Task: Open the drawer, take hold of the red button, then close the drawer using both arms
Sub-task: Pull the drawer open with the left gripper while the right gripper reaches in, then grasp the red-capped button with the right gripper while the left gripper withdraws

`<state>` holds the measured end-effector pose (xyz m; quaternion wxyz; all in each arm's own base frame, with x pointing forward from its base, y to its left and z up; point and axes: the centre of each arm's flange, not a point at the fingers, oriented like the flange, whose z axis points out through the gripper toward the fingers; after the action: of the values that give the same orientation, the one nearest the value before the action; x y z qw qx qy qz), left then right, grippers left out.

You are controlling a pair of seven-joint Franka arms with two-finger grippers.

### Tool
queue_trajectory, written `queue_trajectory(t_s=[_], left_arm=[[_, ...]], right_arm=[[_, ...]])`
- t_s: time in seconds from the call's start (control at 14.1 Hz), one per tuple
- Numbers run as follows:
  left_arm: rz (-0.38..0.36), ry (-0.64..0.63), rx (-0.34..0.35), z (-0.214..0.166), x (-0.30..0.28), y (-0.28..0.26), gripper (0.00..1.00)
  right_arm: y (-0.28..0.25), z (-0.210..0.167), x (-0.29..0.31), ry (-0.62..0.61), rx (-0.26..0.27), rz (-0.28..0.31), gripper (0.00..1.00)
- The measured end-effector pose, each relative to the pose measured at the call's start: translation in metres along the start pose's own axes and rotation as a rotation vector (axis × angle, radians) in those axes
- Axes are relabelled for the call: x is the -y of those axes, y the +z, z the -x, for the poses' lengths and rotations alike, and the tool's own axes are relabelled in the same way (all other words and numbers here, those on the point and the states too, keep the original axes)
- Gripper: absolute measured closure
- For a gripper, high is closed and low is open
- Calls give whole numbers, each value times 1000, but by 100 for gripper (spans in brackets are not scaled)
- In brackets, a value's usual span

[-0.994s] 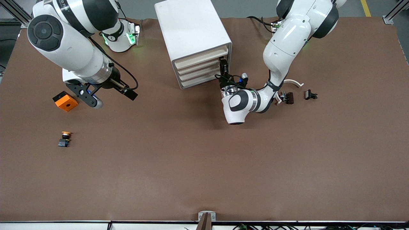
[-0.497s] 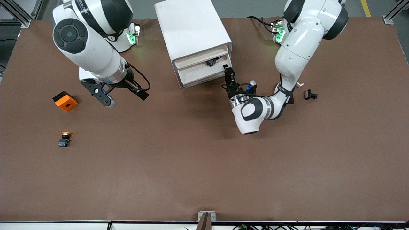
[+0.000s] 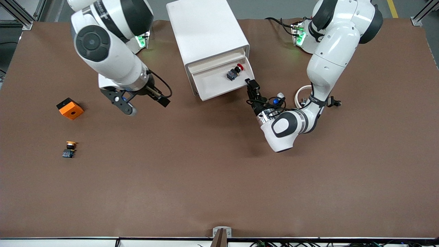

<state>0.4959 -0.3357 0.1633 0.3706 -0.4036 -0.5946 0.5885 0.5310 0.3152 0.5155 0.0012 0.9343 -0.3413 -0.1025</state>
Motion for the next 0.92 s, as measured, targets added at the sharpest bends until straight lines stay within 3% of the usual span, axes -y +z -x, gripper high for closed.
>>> queue_trajectory(t_s=[0.21, 0.64, 0.78, 0.92], left_arm=[[11, 10, 34, -5, 4, -17, 90], [12, 28, 71, -10, 5, -29, 85], [12, 36, 76, -10, 6, -32, 73], [16, 42, 82, -11, 10, -36, 51]], right_arm=[[15, 41, 22, -56, 10, 15, 0], [46, 122, 79, -21, -18, -3, 0], [55, 144, 88, -40, -24, -8, 0], [64, 168, 95, -49, -34, -15, 0]])
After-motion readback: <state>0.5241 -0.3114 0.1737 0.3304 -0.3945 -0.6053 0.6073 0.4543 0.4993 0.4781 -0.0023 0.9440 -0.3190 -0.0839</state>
